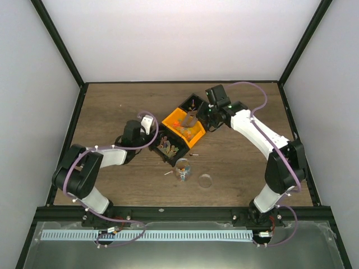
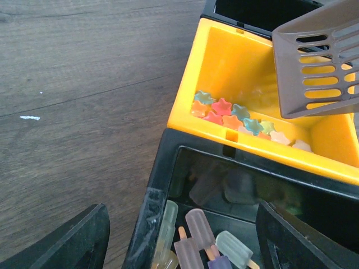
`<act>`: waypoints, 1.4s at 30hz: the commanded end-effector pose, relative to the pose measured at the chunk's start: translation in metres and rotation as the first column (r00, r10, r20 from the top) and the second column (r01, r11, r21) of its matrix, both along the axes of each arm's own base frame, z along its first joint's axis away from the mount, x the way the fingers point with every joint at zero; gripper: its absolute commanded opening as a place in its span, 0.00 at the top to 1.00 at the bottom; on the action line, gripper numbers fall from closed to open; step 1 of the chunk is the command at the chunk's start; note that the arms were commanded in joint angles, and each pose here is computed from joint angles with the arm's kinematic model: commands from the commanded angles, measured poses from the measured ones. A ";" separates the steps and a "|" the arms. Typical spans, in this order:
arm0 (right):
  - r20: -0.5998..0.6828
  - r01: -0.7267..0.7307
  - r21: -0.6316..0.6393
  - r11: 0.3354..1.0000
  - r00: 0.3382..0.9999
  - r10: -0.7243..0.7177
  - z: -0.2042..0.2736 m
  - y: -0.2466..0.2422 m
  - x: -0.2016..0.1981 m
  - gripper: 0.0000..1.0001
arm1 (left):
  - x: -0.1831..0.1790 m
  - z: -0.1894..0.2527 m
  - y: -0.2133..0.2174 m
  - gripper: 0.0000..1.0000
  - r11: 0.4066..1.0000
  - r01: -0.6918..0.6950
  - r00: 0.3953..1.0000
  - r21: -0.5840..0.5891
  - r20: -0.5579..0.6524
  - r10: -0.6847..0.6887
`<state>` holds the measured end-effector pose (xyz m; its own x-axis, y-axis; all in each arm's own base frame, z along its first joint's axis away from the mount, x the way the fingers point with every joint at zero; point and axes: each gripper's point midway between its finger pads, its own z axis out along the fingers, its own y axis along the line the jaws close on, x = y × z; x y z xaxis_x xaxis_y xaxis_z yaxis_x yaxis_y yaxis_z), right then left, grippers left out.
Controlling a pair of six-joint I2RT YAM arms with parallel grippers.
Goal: Pack the candies
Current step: Scoop the fake candies from the storage box.
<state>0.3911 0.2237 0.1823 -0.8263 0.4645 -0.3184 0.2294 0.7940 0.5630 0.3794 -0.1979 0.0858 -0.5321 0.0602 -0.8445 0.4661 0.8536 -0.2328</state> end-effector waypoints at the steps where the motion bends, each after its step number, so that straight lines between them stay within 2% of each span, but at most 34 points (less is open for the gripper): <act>1: -0.042 0.026 -0.036 0.999 0.999 -0.028 0.002 -0.012 -0.015 0.99 | -0.003 0.012 0.003 0.28 1.000 0.005 0.999 -0.023 0.045 -0.004; 4: -0.013 0.010 -0.045 0.999 1.000 -0.011 0.010 -0.007 -0.017 0.99 | -0.002 0.007 0.003 0.35 1.000 0.010 1.000 -0.027 0.023 -0.009; 9: -0.042 0.009 -0.070 0.997 0.999 -0.012 0.008 -0.007 -0.026 0.99 | 0.002 0.005 0.001 0.49 0.999 0.015 1.000 -0.034 0.012 -0.015; 18: -0.071 0.040 -0.081 0.996 0.996 -0.046 0.008 -0.011 -0.041 0.99 | 0.004 0.005 -0.002 0.63 0.998 0.020 1.000 -0.054 0.012 -0.019; 24: -0.085 0.109 -0.125 0.986 0.989 -0.120 0.001 -0.024 -0.047 0.99 | 0.004 0.009 -0.003 0.66 0.998 0.031 0.999 -0.052 0.024 -0.029; 27: -0.102 0.089 -0.126 0.988 0.989 -0.103 -0.007 -0.018 -0.043 0.99 | 0.003 0.009 -0.001 0.68 0.999 0.026 0.999 -0.036 0.029 -0.025; 33: -0.169 0.075 -0.213 0.974 0.979 -0.113 -0.027 -0.014 -0.027 0.99 | 0.003 0.011 -0.001 0.73 0.999 0.029 0.999 -0.037 0.046 -0.027; 36: -0.194 0.072 -0.241 0.968 0.973 -0.121 -0.034 -0.012 -0.021 0.99 | 0.004 0.006 -0.002 0.83 0.999 0.033 0.999 -0.031 0.037 -0.032; 42: -0.194 0.070 -0.298 0.952 0.972 -0.133 -0.046 -0.018 -0.015 0.99 | 0.005 -0.003 -0.007 0.87 0.998 0.057 0.998 -0.026 0.014 -0.057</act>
